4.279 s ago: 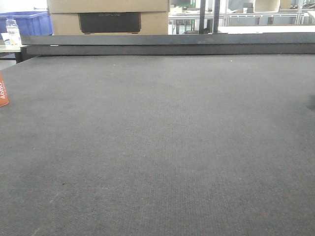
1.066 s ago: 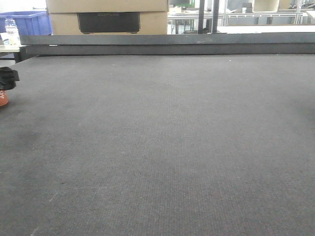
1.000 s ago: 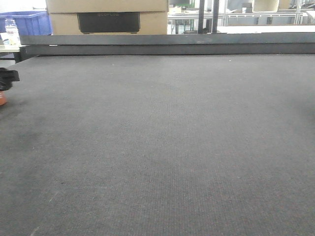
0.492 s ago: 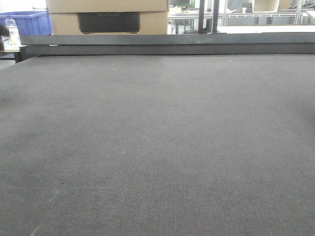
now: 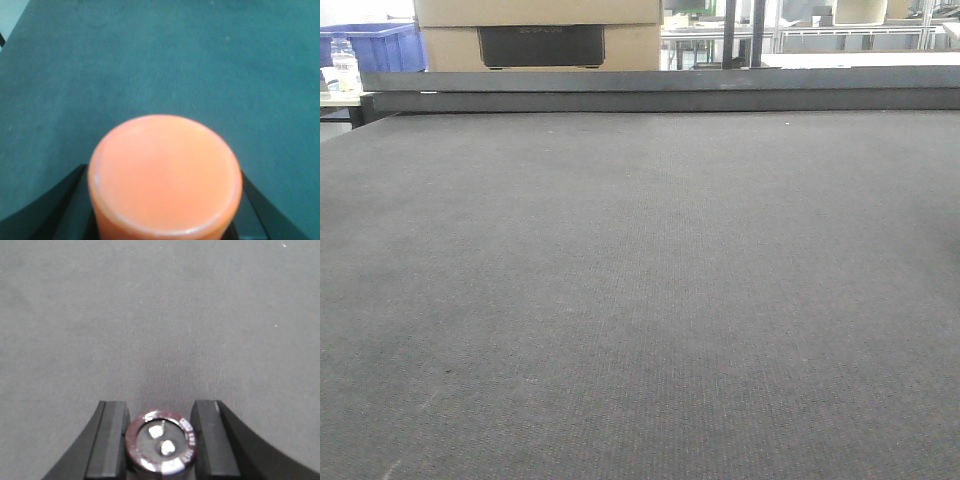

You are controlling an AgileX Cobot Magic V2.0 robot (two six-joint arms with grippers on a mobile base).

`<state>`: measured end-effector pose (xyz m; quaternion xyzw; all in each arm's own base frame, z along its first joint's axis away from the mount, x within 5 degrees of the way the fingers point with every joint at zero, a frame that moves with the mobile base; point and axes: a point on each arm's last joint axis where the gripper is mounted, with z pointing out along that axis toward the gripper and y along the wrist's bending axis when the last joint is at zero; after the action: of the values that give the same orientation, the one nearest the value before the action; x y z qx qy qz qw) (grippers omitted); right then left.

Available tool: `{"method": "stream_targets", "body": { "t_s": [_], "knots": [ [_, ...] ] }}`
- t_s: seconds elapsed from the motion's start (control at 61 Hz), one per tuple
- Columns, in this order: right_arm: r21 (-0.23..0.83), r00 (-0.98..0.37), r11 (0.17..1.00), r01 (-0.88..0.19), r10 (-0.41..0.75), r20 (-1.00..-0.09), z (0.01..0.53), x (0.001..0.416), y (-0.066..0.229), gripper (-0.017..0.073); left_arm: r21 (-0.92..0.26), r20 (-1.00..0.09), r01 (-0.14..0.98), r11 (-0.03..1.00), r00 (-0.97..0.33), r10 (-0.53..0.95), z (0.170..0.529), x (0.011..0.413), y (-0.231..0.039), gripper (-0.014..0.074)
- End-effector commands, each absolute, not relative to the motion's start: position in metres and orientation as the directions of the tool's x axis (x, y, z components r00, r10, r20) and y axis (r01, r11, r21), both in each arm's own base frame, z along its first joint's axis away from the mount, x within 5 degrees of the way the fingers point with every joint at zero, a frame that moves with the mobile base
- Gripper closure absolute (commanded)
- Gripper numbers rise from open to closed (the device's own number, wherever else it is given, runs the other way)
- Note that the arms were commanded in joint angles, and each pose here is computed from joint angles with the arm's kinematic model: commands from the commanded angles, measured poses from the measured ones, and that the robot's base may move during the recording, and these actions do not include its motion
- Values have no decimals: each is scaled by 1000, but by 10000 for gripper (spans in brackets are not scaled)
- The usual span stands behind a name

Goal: Place cylindrical capacitor in blue bin on shelf

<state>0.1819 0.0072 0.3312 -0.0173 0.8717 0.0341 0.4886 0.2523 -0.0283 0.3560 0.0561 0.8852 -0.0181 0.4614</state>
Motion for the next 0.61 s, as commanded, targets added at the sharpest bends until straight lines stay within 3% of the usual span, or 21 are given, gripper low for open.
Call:
{"method": "stream_targets", "body": {
  "t_s": [0.0,0.311,0.59],
  "knots": [
    [43,-476,997,-69,5,-880,342,166,8,721,26,-813,121,992,-575,92,370,228,-27,704],
    [41,-337,989,-144,-10,-941,368,107,15,721,25,-858,115,993,-508,80,406,154,-17,704],
    [20,-123,988,-153,1,-992,394,54,12,721,44,-905,144,989,-414,100,421,110,-14,704]
  ]
}}
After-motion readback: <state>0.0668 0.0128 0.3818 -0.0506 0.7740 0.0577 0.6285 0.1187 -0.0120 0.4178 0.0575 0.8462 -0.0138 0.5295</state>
